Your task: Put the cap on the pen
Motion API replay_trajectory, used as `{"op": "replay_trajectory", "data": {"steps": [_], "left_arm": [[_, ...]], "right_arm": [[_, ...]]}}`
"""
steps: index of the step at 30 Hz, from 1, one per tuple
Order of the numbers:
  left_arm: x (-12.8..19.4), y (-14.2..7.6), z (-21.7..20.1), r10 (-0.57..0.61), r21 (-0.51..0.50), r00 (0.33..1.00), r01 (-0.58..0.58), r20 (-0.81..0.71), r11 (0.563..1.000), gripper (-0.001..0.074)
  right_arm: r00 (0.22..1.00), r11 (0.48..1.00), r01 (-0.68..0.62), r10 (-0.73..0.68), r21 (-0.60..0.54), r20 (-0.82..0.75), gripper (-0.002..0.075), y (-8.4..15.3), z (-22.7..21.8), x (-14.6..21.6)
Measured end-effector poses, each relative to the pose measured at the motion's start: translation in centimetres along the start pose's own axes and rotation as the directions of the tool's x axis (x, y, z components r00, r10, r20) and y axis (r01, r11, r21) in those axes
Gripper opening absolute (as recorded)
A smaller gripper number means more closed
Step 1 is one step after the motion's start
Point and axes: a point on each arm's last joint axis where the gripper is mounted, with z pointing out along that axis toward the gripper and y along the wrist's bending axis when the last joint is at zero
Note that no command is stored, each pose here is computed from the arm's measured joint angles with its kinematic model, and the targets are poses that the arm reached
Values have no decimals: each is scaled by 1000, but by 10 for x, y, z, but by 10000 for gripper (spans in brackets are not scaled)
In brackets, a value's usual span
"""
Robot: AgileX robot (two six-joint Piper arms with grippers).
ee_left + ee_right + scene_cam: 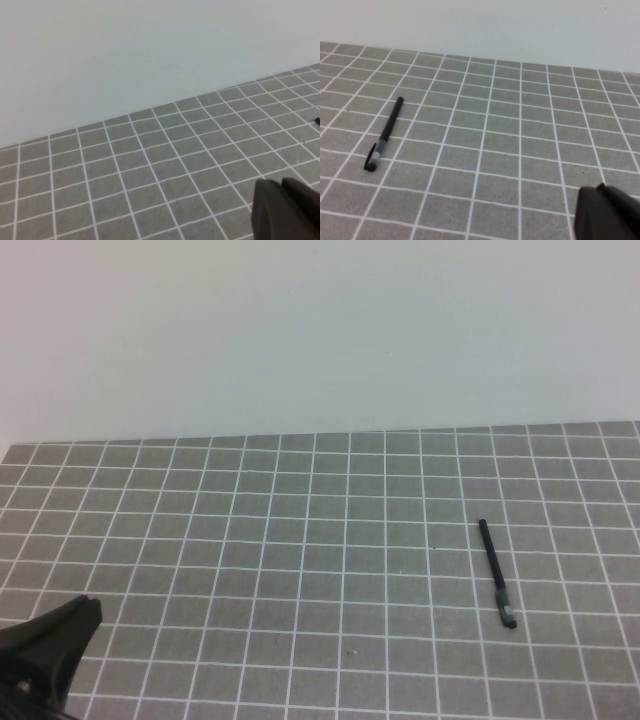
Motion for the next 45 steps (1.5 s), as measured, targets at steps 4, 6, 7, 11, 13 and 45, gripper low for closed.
{"op": "replay_trajectory", "data": {"steps": [4,6,7,11,13,45], "left_arm": [[-5,1,0,56,-12,997,-55,56,998,-1],[-12,3,-4,64,-19,990,-63,126,998,-1],[-15,6,-8,40,-29,986,-36,163,999,-1],[-22,17,-17,-55,-89,965,81,258,993,-1],[-24,18,-19,-31,-107,958,63,285,992,-1],[49,30,-29,20,-231,972,36,235,972,-1]], "right_arm": [[1000,1000,0,0,0,0,-1,0,0,0],[1000,1000,0,0,0,0,-1,0,0,0],[1000,1000,0,0,0,0,-1,0,0,0],[1000,1000,0,0,0,0,-1,0,0,0],[1000,1000,0,0,0,0,-1,0,0,0],[1000,1000,0,0,0,0,-1,0,0,0]]}}
